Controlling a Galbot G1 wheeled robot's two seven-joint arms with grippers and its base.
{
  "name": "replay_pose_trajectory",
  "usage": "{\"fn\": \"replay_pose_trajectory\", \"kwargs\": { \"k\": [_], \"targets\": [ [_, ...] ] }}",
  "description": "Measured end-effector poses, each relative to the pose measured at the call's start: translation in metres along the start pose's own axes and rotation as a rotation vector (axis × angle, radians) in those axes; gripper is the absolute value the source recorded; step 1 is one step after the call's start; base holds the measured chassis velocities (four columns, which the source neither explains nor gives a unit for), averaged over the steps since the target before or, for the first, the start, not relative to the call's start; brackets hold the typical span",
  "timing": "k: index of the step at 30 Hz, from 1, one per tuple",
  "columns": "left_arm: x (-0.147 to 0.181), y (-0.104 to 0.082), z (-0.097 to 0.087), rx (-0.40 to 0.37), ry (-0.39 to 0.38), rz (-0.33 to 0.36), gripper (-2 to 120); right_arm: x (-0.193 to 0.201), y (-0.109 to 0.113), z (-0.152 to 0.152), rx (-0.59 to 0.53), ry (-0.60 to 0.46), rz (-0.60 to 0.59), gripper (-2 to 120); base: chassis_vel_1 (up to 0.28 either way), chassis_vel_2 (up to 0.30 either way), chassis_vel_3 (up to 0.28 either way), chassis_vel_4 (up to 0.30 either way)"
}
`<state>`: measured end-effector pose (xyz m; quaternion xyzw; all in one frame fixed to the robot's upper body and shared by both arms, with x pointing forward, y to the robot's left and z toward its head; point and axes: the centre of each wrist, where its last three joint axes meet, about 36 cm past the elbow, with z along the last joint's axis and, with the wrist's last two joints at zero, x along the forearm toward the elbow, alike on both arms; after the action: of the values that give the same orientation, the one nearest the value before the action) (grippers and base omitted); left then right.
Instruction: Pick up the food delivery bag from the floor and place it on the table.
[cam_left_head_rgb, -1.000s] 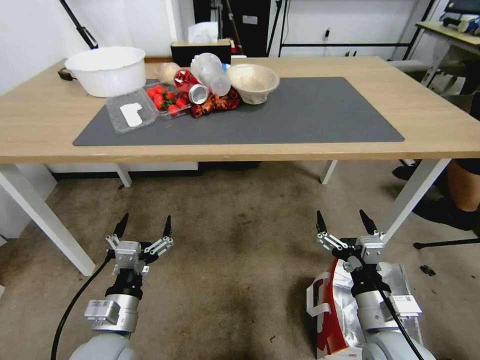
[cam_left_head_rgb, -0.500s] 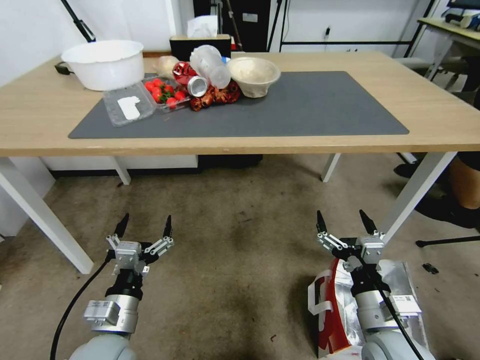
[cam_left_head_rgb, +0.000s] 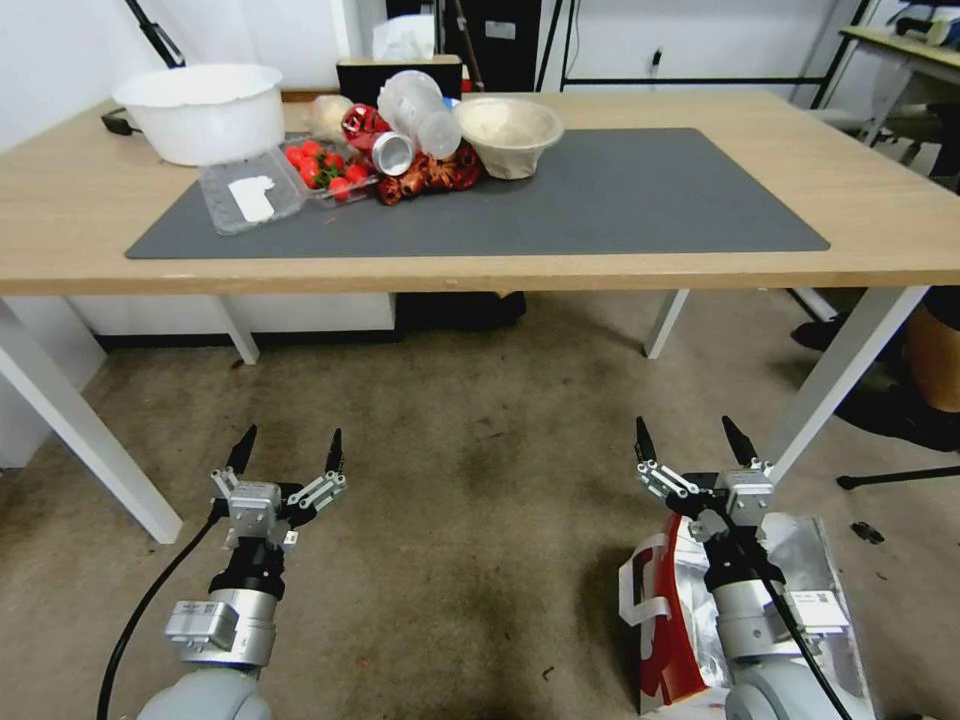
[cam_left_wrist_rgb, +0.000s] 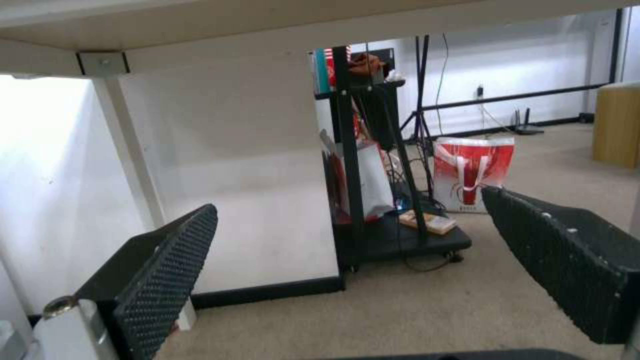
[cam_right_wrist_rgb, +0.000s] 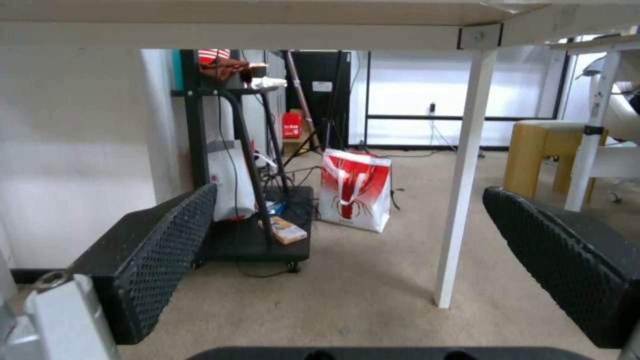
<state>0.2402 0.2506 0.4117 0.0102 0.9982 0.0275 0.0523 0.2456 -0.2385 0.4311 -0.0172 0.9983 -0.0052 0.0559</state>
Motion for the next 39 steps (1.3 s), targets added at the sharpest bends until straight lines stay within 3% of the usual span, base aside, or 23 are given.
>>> {"fn": "replay_pose_trajectory", "kwargs": {
  "k": [39],
  "targets": [
    [-0.0024,0.0013,0.0023,0.001,0.008,-0.007,99,-0.0043,-0.0037,0.0016,-0.018,-0.005,0.009,100,0.000,0.000,0.000,0.000]
  ]
}}
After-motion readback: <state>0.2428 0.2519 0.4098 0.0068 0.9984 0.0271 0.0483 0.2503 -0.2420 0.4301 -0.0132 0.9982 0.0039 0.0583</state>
